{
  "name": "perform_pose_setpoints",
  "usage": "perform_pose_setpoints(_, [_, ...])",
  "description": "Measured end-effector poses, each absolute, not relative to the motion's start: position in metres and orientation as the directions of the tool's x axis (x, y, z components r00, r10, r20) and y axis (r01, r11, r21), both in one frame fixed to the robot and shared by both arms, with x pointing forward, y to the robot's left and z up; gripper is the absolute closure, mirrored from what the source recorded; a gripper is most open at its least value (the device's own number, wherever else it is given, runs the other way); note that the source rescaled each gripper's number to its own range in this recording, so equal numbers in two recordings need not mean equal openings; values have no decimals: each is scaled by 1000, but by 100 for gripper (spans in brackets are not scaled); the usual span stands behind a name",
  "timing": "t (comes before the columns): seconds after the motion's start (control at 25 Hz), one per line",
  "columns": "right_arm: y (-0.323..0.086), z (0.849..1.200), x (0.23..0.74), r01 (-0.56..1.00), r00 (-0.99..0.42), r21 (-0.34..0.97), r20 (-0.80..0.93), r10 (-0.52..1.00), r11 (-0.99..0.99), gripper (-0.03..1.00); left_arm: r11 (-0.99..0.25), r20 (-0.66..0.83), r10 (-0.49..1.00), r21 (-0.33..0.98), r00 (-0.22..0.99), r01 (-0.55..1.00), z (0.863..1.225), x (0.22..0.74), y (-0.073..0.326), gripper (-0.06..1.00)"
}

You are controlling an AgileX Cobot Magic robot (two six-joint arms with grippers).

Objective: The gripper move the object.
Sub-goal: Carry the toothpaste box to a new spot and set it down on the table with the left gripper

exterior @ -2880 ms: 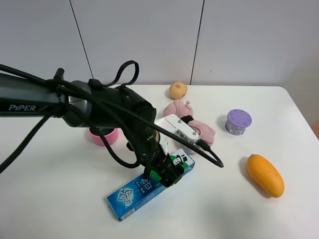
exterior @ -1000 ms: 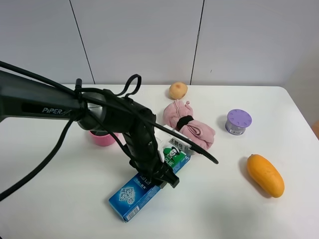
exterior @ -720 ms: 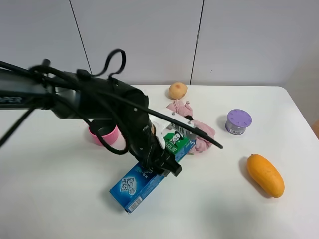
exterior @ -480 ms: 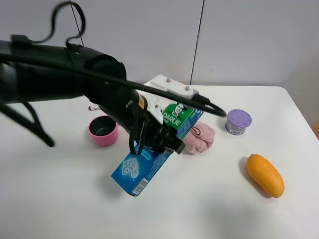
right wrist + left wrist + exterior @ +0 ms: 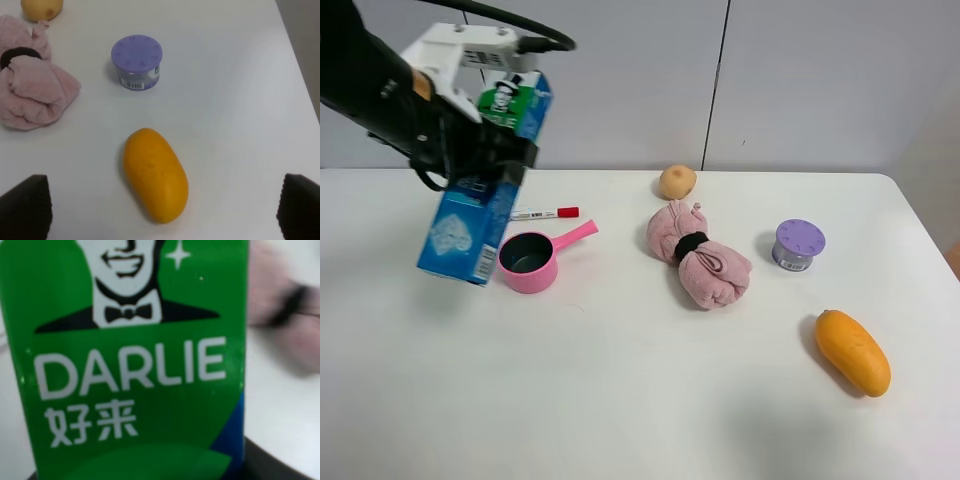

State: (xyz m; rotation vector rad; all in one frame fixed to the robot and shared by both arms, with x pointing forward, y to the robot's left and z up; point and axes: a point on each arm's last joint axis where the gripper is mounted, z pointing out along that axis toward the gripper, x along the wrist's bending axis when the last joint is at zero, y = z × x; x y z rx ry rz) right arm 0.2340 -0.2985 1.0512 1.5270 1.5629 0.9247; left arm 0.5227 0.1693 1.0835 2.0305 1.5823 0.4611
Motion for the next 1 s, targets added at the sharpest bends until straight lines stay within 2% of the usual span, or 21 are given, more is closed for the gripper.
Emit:
perform_pose_setpoints(0.2, [-299, 1051, 234, 458, -7, 889, -27, 1000, 27, -3, -15, 0, 1000, 569, 19, 822, 1083, 543, 243, 94])
perform_pose_setpoints(0.36, [-299, 1051, 234, 458, -7, 889, -27, 1000, 27, -3, 51, 24, 997, 551, -77, 833, 1074, 554, 282, 94])
perform_pose_setpoints(0.56, [-299, 1051, 234, 458, -7, 889, -27, 1000, 27, -3, 7, 75, 996, 530, -55, 848, 1048, 575, 303, 94])
perform_pose_setpoints(1.0, [-299, 1051, 234, 458, -7, 889, -27, 1000, 27, -3, -41, 73, 997, 433, 10, 901, 963, 614, 297, 94])
